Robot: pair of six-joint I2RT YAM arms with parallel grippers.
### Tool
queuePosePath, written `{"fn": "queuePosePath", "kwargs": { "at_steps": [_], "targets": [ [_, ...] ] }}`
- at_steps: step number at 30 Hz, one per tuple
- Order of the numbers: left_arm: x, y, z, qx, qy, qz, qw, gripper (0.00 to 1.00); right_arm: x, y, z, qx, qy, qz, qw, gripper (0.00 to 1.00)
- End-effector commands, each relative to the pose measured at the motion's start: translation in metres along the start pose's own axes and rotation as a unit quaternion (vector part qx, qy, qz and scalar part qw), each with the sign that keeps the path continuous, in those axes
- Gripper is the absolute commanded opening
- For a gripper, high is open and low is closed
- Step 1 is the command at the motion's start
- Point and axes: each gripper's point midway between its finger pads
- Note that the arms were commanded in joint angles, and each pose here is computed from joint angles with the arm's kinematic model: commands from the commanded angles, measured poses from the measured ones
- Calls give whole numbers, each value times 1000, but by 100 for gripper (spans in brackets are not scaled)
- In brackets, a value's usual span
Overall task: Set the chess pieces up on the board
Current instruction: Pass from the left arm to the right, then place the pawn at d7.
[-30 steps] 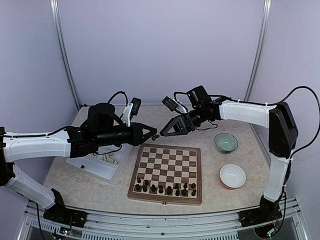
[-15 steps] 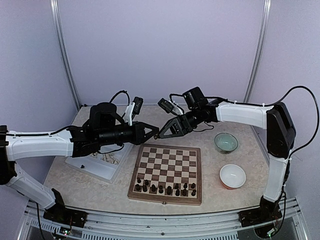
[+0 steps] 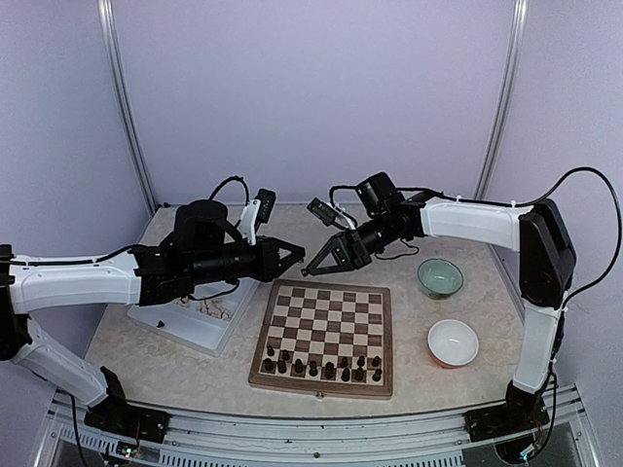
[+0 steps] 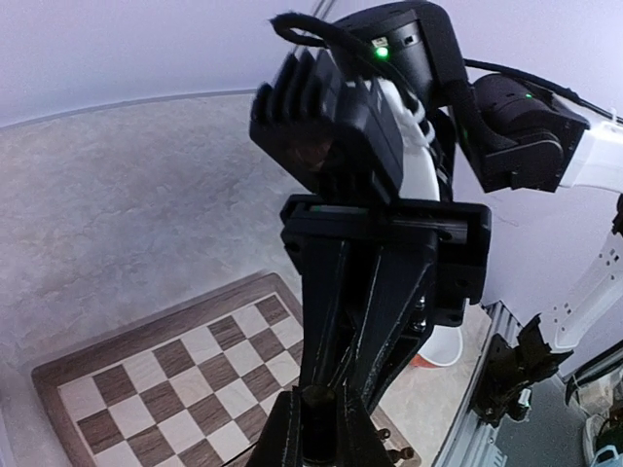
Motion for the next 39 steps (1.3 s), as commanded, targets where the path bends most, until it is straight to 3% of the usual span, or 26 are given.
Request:
{"fn": "queuePosePath", "kwargs": {
  "at_steps": [1, 7, 14, 30, 39],
  "targets": [
    [32, 10, 25, 62, -48, -23, 997, 1, -16, -24, 16, -155, 84, 84, 981, 5],
    [44, 46, 59, 123, -86, -10, 989, 1, -43, -37, 32, -282, 230, 199, 910, 5],
    [53, 82, 97, 172, -125, 11, 977, 1, -82, -36, 11, -282, 370, 254, 848, 4],
    [31, 98, 106, 180, -111, 14, 977, 1, -145, -43, -35, -223, 490, 224, 812, 4],
    [26, 104, 108, 185, -107, 11, 977, 1, -164, -31, -39, -189, 514, 224, 806, 4]
  ]
}}
Point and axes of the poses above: each gripper's point midway between its finger pads, its own z axis back along the fingers, its own y axis along the line the jaws close on, x = y × z, and after that the axes turned 4 degrees about z, right-handed
